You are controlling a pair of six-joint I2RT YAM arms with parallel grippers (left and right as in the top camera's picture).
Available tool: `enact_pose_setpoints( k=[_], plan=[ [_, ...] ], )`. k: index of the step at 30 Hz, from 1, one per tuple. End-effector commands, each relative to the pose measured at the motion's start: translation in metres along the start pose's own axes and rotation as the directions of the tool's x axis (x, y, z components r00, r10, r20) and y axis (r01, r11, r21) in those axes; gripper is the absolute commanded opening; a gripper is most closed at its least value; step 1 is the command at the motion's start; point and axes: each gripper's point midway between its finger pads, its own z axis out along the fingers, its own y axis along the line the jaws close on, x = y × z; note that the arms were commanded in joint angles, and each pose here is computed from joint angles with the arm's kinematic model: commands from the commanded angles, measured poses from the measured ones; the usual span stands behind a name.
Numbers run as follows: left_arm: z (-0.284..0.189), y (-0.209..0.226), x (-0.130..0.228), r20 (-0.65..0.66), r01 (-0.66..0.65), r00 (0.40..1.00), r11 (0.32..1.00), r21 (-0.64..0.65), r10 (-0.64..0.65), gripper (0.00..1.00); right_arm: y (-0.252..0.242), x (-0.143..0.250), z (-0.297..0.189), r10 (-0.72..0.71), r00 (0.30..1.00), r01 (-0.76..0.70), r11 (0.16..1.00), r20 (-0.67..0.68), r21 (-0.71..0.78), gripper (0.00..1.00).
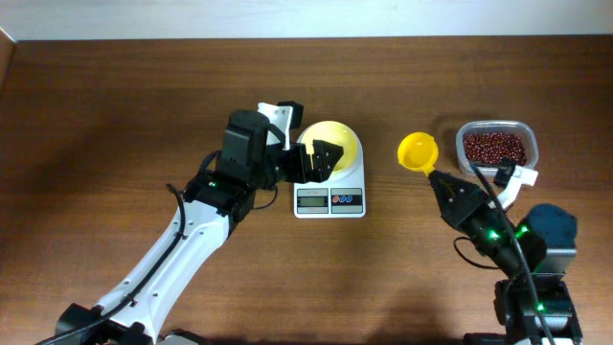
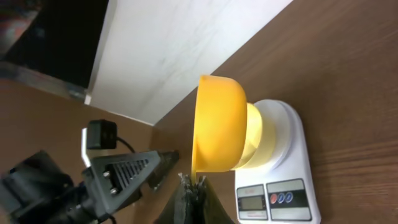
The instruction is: Scoop item into bowl and weigh 50g on scale
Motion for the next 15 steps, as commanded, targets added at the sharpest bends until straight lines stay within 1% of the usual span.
enact_pose_setpoints(
  k=[1, 3, 4, 6, 7, 8, 9, 11, 12, 14, 15],
  plan=[
    [-0.006, -0.009, -0.002, -0.008, -0.023, 1.0, 1.0, 0.022, 0.023, 0.99, 0.012, 0.004, -0.004, -0.016, 0.999, 0.014, 0.999, -0.036, -0.052, 0.04],
    [-0.005, -0.006, 0.005, -0.034, -0.008, 0.999, 1.0, 0.009, 0.008, 0.99, 0.01, 0.001, -0.004, -0.027, 0.999, 0.026, 0.999, -0.025, -0.044, 0.04],
    [-0.006, -0.005, 0.007, -0.042, -0.007, 0.999, 1.0, 0.005, 0.007, 0.99, 0.01, 0.001, -0.004, -0.065, 0.998, 0.064, 0.997, -0.022, -0.045, 0.04],
    [-0.006, -0.004, 0.009, -0.048, -0.066, 0.997, 0.998, 0.006, 0.066, 1.0, 0.008, -0.002, -0.004, -0.121, 0.993, 0.12, 0.992, -0.003, -0.033, 0.04],
    [-0.006, -0.005, 0.011, -0.058, -0.1, 0.993, 0.995, 0.014, 0.101, 0.94, 0.004, -0.007, -0.004, -0.139, 0.99, 0.139, 0.99, 0.021, -0.008, 0.04],
    [-0.006, -0.007, 0.015, -0.073, -0.136, 0.988, 0.99, 0.03, 0.138, 0.87, -0.003, -0.016, -0.005, -0.141, 0.987, 0.138, 0.989, 0.07, 0.043, 0.04],
    [-0.009, -0.008, 0.018, -0.084, -0.162, 0.983, 0.986, 0.035, 0.164, 0.75, -0.01, -0.027, -0.006, -0.147, 0.981, 0.137, 0.986, 0.125, 0.091, 0.04],
    [-0.018, -0.011, 0.021, -0.09, -0.22, 0.971, 0.975, 0.035, 0.222, 0.6, -0.016, -0.044, -0.01, -0.166, 0.964, 0.136, 0.979, 0.21, 0.151, 0.04],
    [-0.023, -0.011, 0.02, -0.088, -0.235, 0.968, 0.972, 0.021, 0.235, 0.52, -0.018, -0.054, -0.013, -0.178, 0.95, 0.135, 0.975, 0.256, 0.177, 0.04],
    [-0.038, -0.011, 0.016, -0.066, -0.244, 0.968, 0.969, -0.034, 0.241, 0.26, -0.016, -0.07, -0.018, -0.201, 0.922, 0.139, 0.969, 0.33, 0.202, 0.04],
    [-0.044, -0.013, 0.015, -0.055, -0.249, 0.968, 0.968, -0.038, 0.246, 0.17, -0.014, -0.078, -0.02, -0.213, 0.905, 0.143, 0.967, 0.369, 0.21, 0.04]
  ],
)
